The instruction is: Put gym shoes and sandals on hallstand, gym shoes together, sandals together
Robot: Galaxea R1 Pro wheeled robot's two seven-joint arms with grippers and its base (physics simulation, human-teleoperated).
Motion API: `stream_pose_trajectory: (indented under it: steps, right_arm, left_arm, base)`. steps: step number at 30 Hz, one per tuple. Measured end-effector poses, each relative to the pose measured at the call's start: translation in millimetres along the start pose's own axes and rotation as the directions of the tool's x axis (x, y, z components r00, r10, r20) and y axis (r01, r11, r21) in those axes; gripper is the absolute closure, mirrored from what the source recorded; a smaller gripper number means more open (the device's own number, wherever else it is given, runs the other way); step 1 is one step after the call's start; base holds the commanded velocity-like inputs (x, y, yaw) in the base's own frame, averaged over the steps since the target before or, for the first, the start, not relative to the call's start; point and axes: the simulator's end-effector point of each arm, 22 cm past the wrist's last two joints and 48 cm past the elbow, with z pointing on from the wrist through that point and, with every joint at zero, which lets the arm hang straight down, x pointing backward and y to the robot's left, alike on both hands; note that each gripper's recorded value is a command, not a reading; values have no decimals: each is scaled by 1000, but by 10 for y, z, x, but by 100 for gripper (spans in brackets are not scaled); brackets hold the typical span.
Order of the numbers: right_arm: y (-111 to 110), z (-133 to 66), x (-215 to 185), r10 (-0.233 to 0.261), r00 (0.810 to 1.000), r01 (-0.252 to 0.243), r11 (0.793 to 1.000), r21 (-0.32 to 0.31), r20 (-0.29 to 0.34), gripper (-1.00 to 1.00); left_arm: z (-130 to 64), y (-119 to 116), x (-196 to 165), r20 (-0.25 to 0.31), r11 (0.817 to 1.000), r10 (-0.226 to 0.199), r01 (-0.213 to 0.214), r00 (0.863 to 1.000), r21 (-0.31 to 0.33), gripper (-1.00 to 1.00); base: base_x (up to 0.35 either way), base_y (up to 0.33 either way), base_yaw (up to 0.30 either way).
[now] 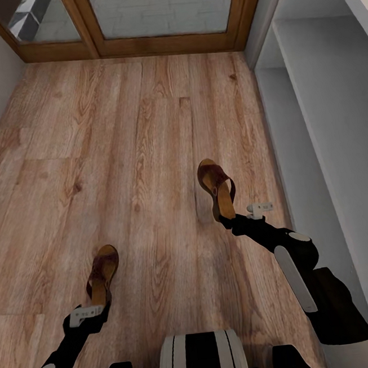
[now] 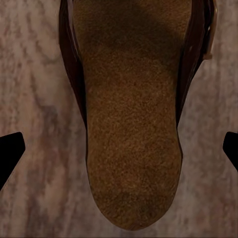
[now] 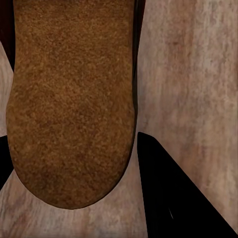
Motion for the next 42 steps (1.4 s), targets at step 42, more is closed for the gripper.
stream_pose_trajectory:
  steps: [42]
  right_arm:
    - [-82,148,264,14,999,-14,1000,5,-43,100]
  left_arm:
    - [180,-112,153,-41,1000,7,-7,999,18,-100]
  base:
    - [0,0,0]
